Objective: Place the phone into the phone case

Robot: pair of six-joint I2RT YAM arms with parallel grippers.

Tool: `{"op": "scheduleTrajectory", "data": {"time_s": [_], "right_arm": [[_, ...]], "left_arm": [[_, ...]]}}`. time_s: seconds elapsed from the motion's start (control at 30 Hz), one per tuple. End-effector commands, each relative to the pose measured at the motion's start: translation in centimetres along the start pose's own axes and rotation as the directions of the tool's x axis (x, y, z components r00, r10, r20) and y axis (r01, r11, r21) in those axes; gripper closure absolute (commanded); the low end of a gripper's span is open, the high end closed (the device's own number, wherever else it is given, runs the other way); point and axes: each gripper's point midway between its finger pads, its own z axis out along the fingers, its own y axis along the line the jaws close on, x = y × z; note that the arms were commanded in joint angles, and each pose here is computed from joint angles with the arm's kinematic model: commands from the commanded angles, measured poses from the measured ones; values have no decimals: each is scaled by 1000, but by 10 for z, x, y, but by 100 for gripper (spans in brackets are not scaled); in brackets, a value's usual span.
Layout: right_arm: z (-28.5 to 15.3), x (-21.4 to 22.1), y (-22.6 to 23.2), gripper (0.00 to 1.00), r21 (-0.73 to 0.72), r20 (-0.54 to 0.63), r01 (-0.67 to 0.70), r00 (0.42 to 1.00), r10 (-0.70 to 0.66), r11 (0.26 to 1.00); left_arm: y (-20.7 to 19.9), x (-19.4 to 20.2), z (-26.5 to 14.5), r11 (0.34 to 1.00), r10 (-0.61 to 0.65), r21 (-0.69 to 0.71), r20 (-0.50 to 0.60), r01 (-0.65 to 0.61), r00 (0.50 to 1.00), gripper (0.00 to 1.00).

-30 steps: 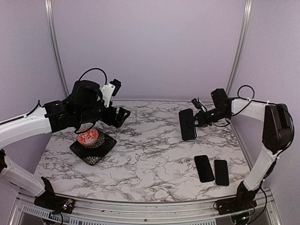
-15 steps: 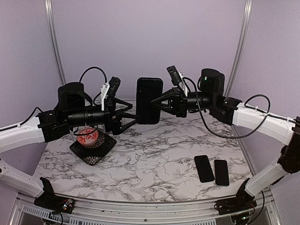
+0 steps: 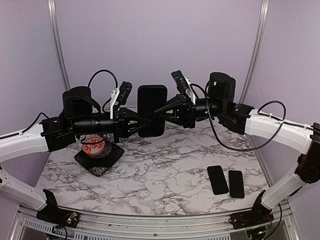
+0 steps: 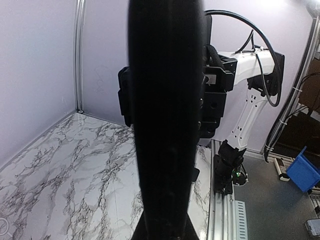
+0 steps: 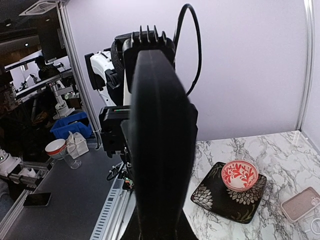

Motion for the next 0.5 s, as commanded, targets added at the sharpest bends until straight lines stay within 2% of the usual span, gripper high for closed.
{"op": "scheduleTrajectory", "data": {"time_s": [0.0, 0.03, 0.07, 0.2, 0.23, 0.3, 0.47], "right_arm": [[-4, -45, 21, 100, -16, 90, 114, 990, -112, 993], [-5, -44, 22, 100, -17, 89, 117, 989, -115, 993], [-6, -42, 23, 92, -15, 85, 117, 990, -115, 993], [-8, -20, 19, 31, 13, 29, 112, 993, -113, 994], [-9, -12, 16, 21, 35, 11, 106, 994, -106, 994], [-10, 7, 9, 16, 64, -19, 89, 996, -88, 994], [-7, 38, 13, 23, -1, -46, 51, 998, -51, 999]], "left_arm": [[-10, -22, -1, 998, 53, 16, 56, -54, 997, 100], [-9, -24, -2, 998, 57, 4, 62, -57, 996, 100], [-8, -27, -4, 998, 61, -7, 70, -61, 996, 100], [-15, -46, -14, 996, 87, -13, 116, -86, 989, 100], [-19, -50, -16, 996, 94, -5, 126, -94, 988, 100], [-27, -57, -19, 993, 111, 14, 142, -114, 984, 100], [-35, -61, -21, 991, 126, 30, 156, -132, 980, 100]]}}
